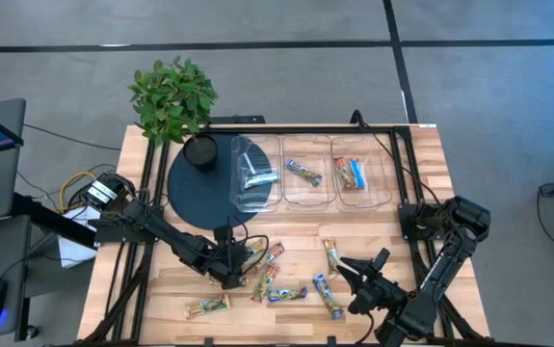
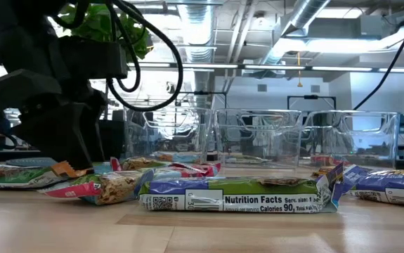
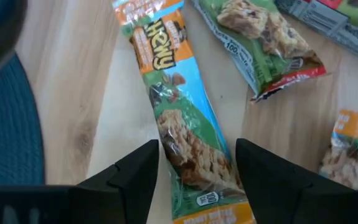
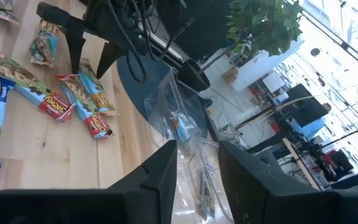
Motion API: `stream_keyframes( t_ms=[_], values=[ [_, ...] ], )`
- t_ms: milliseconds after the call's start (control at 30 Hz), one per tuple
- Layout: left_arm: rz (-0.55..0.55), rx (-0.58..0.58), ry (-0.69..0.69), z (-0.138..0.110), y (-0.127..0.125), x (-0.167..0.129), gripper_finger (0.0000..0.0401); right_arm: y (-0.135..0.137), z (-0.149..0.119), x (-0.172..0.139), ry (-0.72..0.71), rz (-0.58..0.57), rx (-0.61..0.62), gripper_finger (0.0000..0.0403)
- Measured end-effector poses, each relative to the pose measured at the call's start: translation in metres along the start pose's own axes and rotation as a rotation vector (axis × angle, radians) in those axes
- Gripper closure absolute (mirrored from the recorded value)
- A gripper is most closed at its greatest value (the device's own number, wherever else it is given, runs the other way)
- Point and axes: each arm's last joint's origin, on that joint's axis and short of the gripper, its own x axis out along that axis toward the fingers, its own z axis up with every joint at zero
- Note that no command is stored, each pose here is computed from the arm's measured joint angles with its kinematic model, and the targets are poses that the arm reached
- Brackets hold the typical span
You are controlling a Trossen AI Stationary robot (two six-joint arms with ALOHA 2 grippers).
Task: Pick and place Granola Bars by type
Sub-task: Put the yellow granola bar into the left transparent bin
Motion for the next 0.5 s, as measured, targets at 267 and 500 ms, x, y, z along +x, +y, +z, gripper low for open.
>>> stream_keyframes(
  t_ms=[267,500],
  values=[
    [0.024,0.049,-0.002,0.006,0.01,0.005,0.0192,0.0,0.002,0.008,0.017,-0.013,0.019,0.0291],
    [-0.056,-0.013,0.058,0.016,0.026,0.012,0.0192,-0.001,0.002,0.019,0.086,-0.014,0.033,0.0291]
  ],
)
